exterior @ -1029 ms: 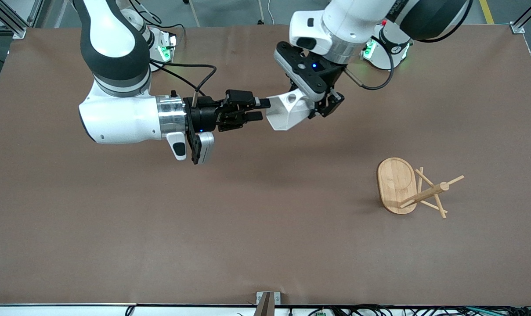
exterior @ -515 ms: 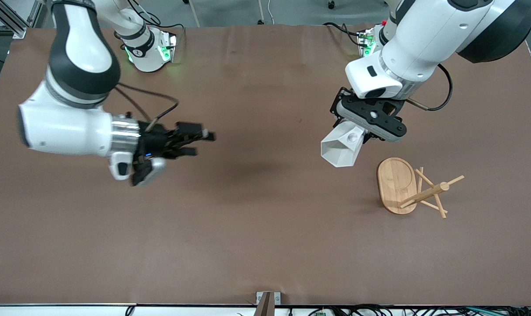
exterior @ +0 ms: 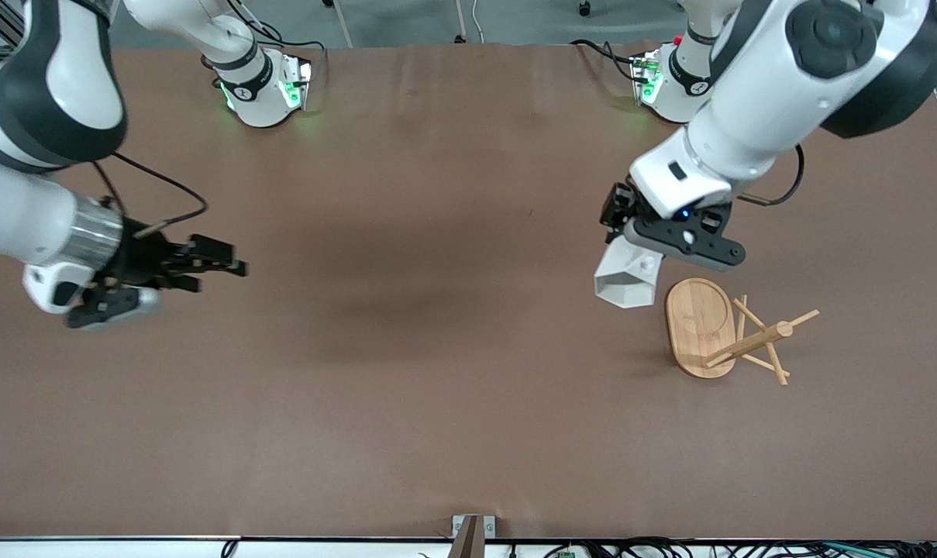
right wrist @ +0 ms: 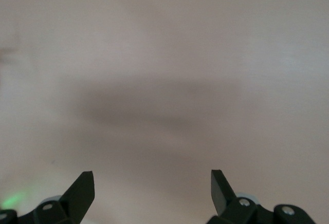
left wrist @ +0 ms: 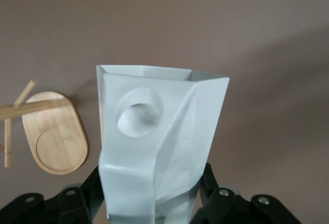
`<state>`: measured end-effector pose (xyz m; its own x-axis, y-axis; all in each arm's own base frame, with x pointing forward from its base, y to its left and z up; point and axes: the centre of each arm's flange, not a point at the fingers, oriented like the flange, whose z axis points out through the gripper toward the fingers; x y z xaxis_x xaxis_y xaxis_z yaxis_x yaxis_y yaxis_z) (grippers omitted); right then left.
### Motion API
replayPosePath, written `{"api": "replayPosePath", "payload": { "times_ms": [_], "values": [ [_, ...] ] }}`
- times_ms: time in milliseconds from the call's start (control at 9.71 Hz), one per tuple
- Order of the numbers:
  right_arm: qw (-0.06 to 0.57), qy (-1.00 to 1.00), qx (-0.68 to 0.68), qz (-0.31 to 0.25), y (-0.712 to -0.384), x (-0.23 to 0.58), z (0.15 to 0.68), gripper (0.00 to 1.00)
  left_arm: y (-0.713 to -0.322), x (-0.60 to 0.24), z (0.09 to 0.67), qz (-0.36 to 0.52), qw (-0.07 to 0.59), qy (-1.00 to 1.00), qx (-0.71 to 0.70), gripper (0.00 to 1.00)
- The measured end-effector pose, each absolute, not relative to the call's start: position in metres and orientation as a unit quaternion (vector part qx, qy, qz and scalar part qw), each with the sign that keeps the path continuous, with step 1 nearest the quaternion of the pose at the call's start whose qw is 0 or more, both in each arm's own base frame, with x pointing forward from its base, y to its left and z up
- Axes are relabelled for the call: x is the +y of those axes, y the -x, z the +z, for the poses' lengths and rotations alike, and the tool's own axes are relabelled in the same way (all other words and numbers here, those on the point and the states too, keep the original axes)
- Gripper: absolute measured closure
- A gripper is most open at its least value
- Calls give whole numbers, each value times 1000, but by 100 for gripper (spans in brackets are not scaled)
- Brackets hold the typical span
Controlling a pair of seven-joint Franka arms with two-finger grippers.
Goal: Hang cup on rack
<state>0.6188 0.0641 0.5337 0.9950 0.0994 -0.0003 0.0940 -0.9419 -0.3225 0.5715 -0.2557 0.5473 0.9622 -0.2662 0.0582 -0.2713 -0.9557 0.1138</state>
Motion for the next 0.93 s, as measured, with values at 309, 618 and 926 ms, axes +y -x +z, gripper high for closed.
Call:
{"api": "replayPosePath", "payload": {
  "times_ms": [309,618,926],
  "values": [
    [117,993,3,-19,-611,-26,559,0,-575,-227,500,-15,50,-987,-154,25],
    [36,998,10,-49,-600,-69,610,0,-573,-200,458,-46,46,-978,-200,25],
    [-5,999,-1,-40,-585,-67,659,0,-575,-157,433,-69,47,-973,-216,25]
  ]
}}
